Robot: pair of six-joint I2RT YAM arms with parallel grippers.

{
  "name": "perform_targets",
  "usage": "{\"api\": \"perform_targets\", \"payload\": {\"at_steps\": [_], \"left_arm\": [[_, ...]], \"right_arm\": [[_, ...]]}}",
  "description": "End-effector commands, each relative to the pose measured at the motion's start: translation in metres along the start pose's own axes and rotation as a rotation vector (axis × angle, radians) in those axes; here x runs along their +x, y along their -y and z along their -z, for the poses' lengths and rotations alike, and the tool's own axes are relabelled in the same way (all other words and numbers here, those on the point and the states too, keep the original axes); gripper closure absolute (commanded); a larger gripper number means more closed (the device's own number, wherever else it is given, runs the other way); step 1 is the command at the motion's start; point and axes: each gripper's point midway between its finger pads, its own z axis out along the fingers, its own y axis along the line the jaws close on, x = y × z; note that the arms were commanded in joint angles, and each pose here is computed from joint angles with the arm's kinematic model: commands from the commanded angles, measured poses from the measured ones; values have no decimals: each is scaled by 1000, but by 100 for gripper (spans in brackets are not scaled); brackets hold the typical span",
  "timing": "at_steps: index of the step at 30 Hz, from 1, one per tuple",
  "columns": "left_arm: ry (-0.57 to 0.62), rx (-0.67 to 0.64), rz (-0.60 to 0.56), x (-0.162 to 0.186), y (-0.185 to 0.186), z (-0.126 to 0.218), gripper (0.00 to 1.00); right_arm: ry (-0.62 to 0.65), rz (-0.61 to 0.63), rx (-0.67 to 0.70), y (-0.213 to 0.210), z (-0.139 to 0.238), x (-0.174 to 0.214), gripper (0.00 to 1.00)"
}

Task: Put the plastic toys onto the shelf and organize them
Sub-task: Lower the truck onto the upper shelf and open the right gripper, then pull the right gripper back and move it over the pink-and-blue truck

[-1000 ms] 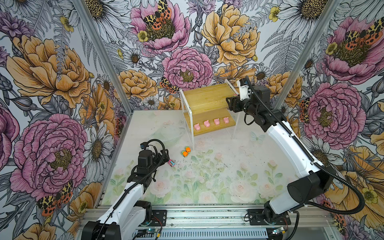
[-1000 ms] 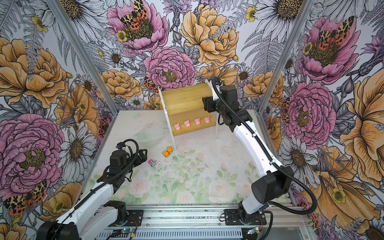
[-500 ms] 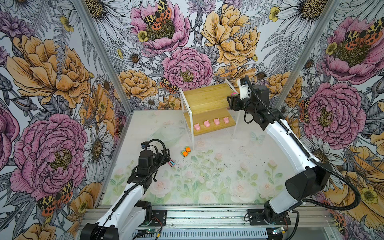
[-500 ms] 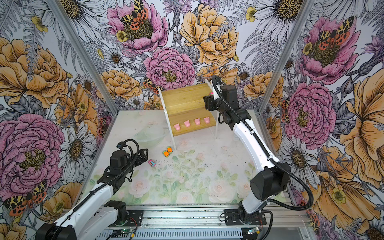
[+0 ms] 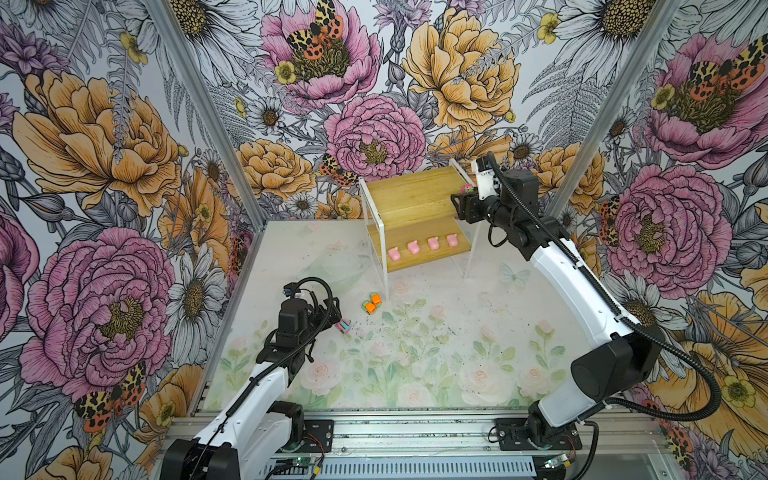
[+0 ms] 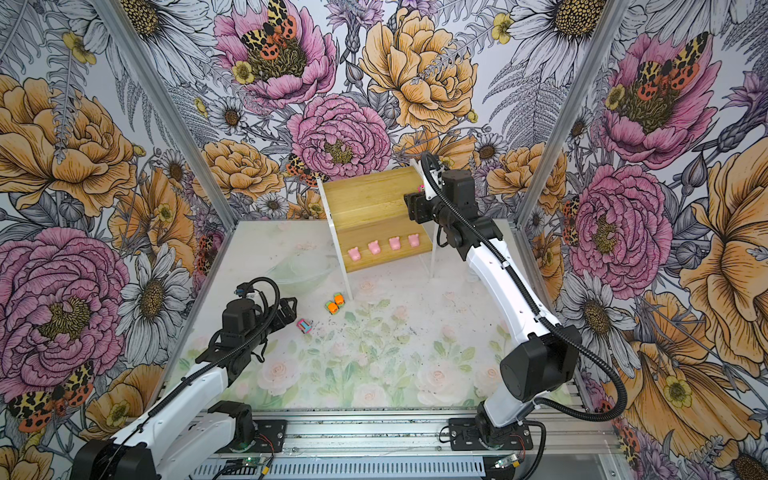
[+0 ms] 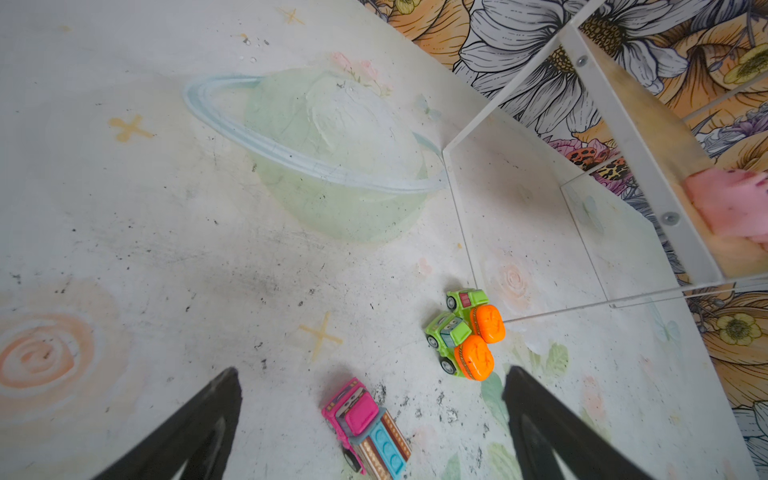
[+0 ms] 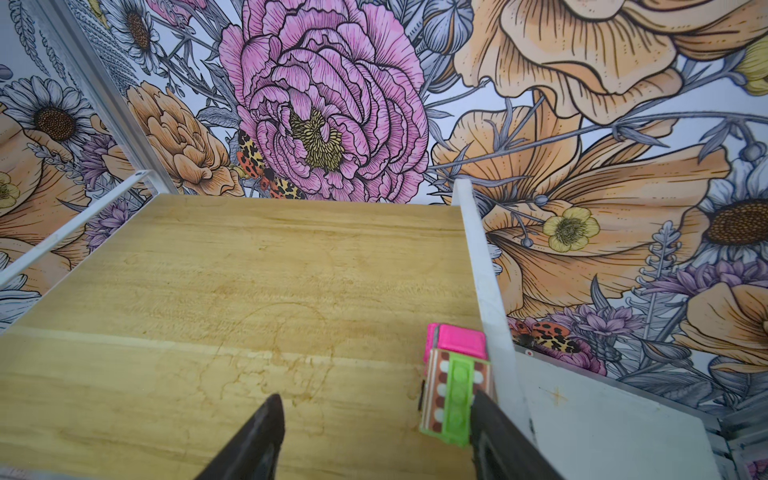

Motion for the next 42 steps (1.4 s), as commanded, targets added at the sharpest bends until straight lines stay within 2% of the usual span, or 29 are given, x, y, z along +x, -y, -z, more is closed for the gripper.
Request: {"api": "perform_targets", "payload": {"at_steps": [1,11,22,36,39,42], "left_arm": [[36,21,-8,-13,10,0,1],[30,21,-14,-12,12,-1,1],[28,20,-18,-11,12,-1,1],[24,19,-21,-12,12,-2,1],[24,20,-22,-12,13,-1,1],[21,17,-34,-14,14,2,1]], "right_arm": [[10,33,-29,-6,15,-4,28],[14,44,-22,-4,16,-5,20],[33,50,-29,-3,13,-11,19],[106,77,-48,-12,53,-31,12],[113,74,-115,-25,59,-30,13],[92,54,-308,-57,65,-17,13]]}}
